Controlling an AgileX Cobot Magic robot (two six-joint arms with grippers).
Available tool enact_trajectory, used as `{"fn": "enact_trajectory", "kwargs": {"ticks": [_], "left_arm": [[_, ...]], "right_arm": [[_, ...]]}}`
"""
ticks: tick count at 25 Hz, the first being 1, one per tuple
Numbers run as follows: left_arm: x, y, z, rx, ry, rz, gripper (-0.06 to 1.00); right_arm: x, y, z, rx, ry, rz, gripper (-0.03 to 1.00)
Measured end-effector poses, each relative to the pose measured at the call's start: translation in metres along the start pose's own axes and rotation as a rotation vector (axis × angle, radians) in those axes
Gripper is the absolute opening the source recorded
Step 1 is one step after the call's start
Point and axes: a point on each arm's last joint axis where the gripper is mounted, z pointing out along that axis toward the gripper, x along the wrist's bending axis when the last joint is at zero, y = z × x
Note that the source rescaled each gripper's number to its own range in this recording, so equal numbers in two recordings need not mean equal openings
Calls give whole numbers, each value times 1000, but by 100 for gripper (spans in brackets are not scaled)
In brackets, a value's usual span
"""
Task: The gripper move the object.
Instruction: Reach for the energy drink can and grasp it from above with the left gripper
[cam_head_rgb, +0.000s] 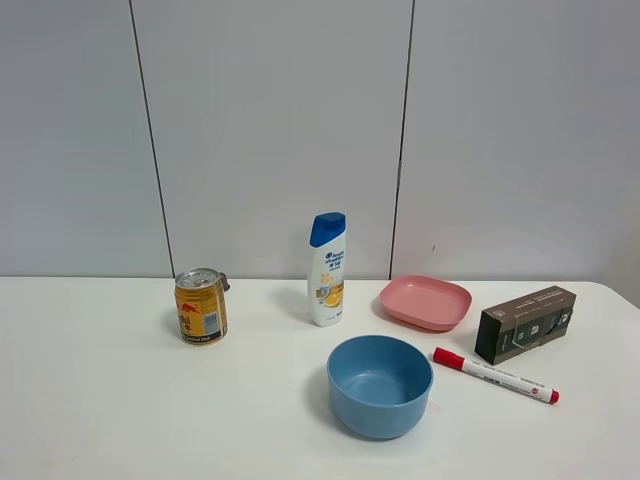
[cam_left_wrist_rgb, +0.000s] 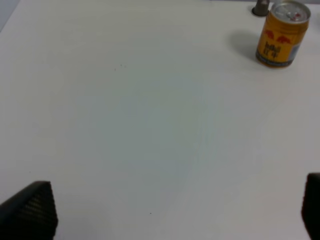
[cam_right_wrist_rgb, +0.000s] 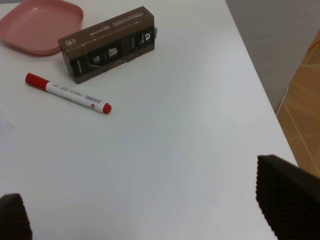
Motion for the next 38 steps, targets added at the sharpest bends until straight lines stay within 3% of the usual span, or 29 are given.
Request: {"fn": "enact_trajectory", "kwargs": {"ticks": [19, 26, 32, 38], "left_arm": [[0, 0, 0, 0, 0, 0, 100], [-4, 11, 8, 23, -47, -32, 100], [-10, 52, 36, -91, -107, -82, 100], [-8, 81, 69, -205, -85, -19, 100]], "right_arm": [[0, 0, 0, 0, 0, 0, 100], [0, 0, 0, 0, 0, 0, 100], [0, 0, 0, 0, 0, 0, 100], [0, 0, 0, 0, 0, 0, 100]]}}
